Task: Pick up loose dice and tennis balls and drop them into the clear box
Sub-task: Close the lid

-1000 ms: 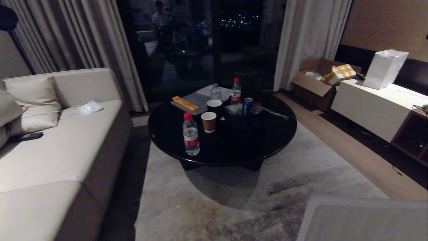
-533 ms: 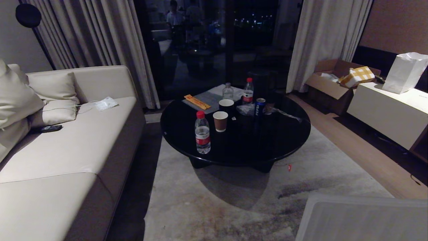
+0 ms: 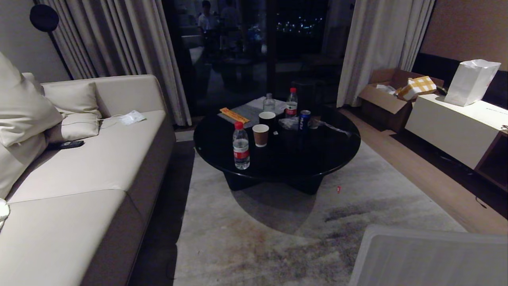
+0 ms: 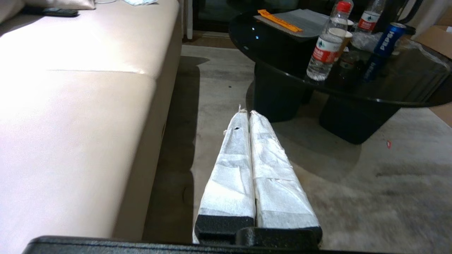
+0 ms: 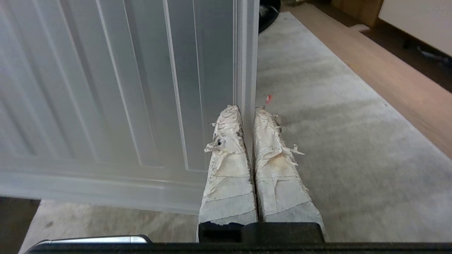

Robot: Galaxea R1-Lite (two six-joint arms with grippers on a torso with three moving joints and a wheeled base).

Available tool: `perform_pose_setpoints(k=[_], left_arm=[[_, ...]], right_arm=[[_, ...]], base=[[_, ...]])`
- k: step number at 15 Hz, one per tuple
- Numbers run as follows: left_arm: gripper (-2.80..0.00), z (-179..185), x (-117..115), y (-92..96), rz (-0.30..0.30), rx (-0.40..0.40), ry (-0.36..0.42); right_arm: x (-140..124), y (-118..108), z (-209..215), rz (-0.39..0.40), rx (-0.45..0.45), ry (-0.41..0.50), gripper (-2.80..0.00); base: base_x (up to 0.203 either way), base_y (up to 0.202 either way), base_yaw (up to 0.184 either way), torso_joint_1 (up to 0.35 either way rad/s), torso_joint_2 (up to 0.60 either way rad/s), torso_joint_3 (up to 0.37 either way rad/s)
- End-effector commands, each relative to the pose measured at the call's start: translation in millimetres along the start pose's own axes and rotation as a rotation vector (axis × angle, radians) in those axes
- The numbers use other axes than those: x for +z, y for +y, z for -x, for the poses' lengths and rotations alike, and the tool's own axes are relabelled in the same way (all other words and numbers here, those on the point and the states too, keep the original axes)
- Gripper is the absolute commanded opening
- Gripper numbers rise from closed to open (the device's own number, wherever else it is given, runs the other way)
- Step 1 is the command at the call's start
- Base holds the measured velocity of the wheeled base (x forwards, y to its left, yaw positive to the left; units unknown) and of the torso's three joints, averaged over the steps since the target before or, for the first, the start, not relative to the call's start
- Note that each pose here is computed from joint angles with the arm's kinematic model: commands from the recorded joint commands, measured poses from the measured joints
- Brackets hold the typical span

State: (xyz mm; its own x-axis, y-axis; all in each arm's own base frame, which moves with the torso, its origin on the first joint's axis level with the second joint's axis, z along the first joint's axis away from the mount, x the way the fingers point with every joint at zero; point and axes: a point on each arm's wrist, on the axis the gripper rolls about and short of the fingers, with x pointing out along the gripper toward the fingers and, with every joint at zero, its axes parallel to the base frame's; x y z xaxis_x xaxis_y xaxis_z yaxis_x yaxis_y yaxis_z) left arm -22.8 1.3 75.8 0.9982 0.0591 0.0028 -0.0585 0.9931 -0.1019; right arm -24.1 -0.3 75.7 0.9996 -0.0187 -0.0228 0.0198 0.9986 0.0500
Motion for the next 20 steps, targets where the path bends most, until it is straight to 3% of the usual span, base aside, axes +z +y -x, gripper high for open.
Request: perform_pose_setpoints(k=[1,20], left_arm=[[-2.80,-0.2,-0.4,0.0,0.001,0.001,0.003],[-2.80,-0.2,-0.4,0.0,0.001,0.001,0.002]], right_arm=[[-0.1,0.0,0.0,0.000,0.000,0.000,-2.80],[0.0,0.0,-0.1,0.000,0.001,0.001,-2.80]], base=[[-0.182,0.000,-0.001,0.005,0.00,0.002],[-0.183,0.000,-0.001,0.003,0.00,0.002]])
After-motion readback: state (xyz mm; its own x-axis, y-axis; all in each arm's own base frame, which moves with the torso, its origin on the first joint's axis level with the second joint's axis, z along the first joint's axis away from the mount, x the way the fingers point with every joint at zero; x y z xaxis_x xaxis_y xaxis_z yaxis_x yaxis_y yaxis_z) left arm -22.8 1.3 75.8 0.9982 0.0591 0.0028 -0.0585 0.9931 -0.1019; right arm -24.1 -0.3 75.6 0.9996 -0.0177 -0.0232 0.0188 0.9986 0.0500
